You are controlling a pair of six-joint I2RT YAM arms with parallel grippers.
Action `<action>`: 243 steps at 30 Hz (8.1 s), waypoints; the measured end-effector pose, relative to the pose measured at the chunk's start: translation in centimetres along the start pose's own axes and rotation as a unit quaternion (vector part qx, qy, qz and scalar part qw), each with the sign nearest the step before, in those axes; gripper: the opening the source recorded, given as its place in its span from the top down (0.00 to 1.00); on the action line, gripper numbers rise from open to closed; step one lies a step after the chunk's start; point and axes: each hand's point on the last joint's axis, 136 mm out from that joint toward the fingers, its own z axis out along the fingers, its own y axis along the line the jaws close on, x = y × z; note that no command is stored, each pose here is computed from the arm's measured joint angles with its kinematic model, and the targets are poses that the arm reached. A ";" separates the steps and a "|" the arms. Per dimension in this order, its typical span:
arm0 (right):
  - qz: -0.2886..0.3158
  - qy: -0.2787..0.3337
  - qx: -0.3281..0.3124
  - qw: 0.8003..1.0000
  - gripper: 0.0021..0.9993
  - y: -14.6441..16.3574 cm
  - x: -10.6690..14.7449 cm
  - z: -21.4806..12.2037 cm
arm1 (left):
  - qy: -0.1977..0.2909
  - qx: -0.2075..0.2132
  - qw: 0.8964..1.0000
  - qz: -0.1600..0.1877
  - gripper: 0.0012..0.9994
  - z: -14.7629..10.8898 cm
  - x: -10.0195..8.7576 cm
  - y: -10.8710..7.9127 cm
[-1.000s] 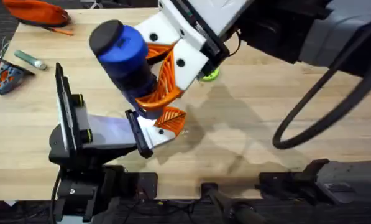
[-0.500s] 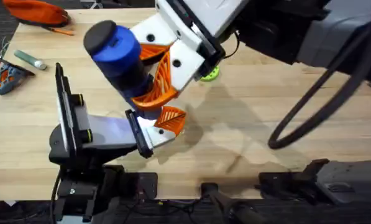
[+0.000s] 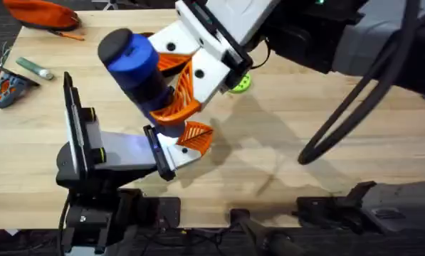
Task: Pick up the gripper from the table and insert it into the empty holder that is missing its gripper. Then pick up a screw, insert it into the mounting hole, and use the screwdriver to tighten it. Finally, clean up the table by picking up the vegetable and placing it into the bucket.
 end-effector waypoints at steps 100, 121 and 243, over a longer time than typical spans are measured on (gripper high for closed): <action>0.268 0.469 0.420 0.730 1.00 -3.3 8.4 -26.8 | 0.000 -0.002 1.000 0.000 0.99 0.0 0.0 0.1; 0.218 0.695 0.218 0.649 1.00 4.2 14.7 -37.0 | 0.000 -0.002 1.000 0.000 0.99 0.0 0.0 0.1; 0.407 0.371 0.713 0.433 0.01 1.9 -5.2 -32.6 | -0.003 -0.046 0.999 0.011 0.99 -0.1 -0.3 1.6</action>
